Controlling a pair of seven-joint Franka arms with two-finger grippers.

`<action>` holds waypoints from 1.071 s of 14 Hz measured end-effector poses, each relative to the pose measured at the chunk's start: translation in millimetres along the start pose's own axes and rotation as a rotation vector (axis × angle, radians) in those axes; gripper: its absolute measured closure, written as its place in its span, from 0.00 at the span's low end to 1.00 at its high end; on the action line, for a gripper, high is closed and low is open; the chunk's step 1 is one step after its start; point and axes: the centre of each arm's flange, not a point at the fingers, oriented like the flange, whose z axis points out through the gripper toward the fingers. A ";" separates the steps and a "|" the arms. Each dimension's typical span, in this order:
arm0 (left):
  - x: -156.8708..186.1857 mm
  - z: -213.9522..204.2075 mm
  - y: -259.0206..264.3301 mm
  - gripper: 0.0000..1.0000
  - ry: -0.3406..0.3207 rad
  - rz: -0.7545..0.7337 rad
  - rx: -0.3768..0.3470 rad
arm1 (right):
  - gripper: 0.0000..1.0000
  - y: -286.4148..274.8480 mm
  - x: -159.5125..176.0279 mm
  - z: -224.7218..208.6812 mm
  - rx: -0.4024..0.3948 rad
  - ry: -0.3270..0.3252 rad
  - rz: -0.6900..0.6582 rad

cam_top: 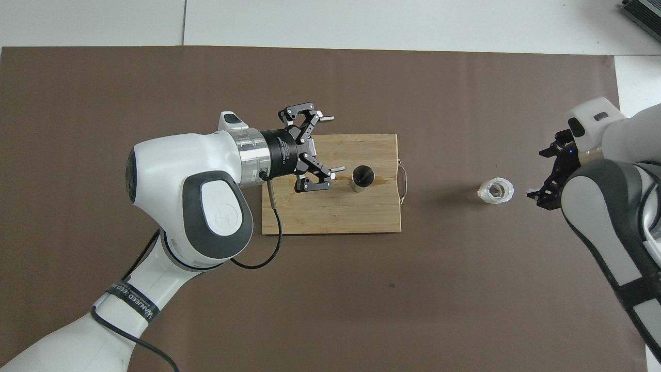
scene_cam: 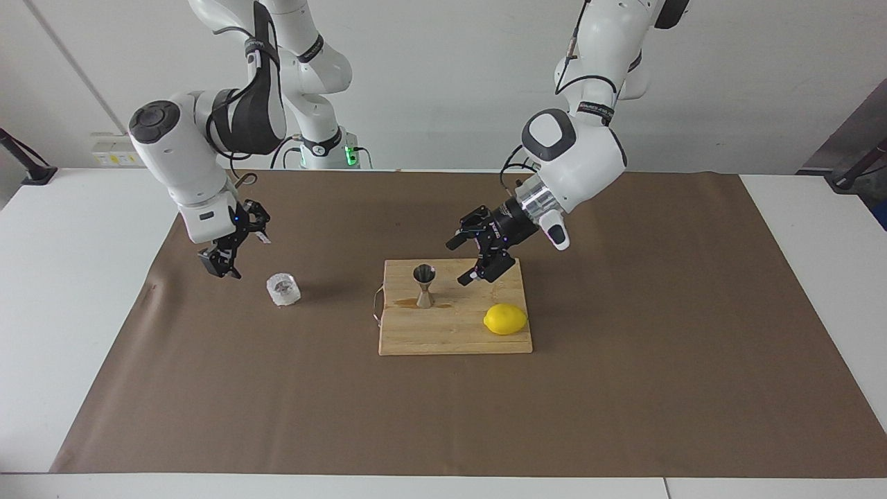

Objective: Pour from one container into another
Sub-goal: 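Raise the left gripper off the cup while the right gripper reaches the glass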

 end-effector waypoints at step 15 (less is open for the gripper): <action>-0.2 -0.5 -0.2 0.00 0.000 0.000 0.000 | 0.00 -2.4 -1.2 54.4 -0.004 0.013 -0.157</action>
